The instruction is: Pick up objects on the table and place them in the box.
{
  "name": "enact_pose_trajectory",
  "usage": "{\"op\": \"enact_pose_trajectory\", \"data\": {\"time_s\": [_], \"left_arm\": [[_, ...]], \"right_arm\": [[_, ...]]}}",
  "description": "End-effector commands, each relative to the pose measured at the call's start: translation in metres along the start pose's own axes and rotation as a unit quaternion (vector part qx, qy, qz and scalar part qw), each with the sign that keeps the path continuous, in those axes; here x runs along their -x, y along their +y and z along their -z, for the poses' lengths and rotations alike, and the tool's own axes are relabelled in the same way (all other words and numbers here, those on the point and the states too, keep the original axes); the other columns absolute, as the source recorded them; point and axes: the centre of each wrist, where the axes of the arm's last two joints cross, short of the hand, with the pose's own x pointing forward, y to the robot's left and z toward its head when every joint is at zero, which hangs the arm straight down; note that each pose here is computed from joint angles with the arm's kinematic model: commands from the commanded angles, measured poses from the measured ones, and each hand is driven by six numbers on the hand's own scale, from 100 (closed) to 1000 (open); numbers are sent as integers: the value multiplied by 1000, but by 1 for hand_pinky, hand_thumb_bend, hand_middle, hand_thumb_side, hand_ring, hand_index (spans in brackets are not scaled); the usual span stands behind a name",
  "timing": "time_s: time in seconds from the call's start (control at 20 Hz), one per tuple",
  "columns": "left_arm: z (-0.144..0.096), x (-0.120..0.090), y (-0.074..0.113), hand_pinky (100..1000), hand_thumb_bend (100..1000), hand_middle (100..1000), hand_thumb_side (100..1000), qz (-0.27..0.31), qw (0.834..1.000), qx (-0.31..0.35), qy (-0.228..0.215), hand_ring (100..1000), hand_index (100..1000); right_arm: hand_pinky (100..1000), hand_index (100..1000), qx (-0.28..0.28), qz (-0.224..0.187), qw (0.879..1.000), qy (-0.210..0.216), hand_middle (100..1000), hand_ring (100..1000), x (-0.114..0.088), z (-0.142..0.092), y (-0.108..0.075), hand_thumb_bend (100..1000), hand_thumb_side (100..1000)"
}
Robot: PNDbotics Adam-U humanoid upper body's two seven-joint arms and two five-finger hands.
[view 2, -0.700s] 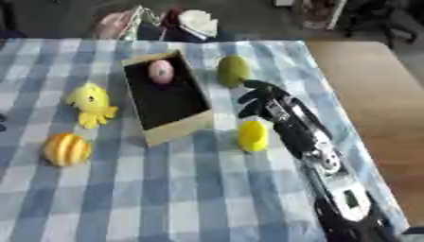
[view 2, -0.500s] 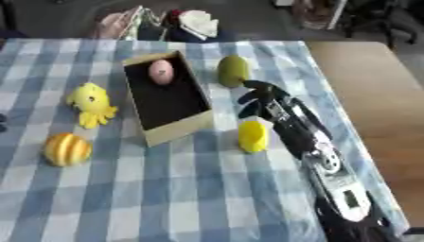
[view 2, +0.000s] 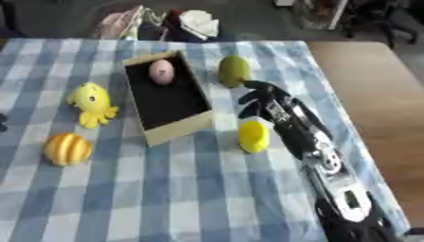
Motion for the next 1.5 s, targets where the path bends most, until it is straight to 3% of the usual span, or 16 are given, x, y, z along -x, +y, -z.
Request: {"op": "enact_pose_trajectory", "data": {"time_s": [0.05, 0.25, 0.45, 0.75, 1.0, 1.05, 1.25, 1.5], "left_arm": [[2, -7, 16, 789, 100, 711, 374, 49, 999, 23, -3, 681, 862], [6, -5, 28, 794, 100, 738, 346, 116, 990, 84, 15, 699, 880], [13, 1, 40, 797, 100, 762, 349, 192, 969, 149, 34, 718, 897], [29, 12, 54, 805, 100, 796, 379, 303, 919, 248, 50, 748, 917], [44, 20, 62, 810, 287, 806, 420, 367, 878, 304, 42, 764, 924], [47, 22, 63, 811, 251, 805, 436, 376, 871, 313, 39, 766, 924], [65, 26, 63, 823, 544, 830, 642, 420, 835, 354, 11, 791, 932], [86, 34, 61, 820, 812, 823, 723, 463, 797, 388, -21, 799, 926]], "right_arm": [[681, 858, -2, -11, 1000, -6, 636, 583, -5, 3, -4, 100, 749], [681, 858, -5, -11, 1000, -5, 636, 583, -5, 3, -4, 100, 749], [681, 858, -8, -10, 1000, -4, 636, 583, -4, 3, -3, 100, 749], [681, 858, -15, -7, 1000, -2, 636, 582, -3, 4, 0, 100, 750], [681, 858, -20, -4, 1000, -1, 636, 582, -2, 4, 1, 100, 750], [681, 858, -21, -4, 1000, -1, 636, 582, -2, 4, 2, 100, 746], [681, 858, -26, -1, 1000, 0, 636, 582, -1, 5, 3, 100, 750], [681, 858, -28, 1, 1000, -1, 636, 582, -1, 5, 5, 100, 750]]}}
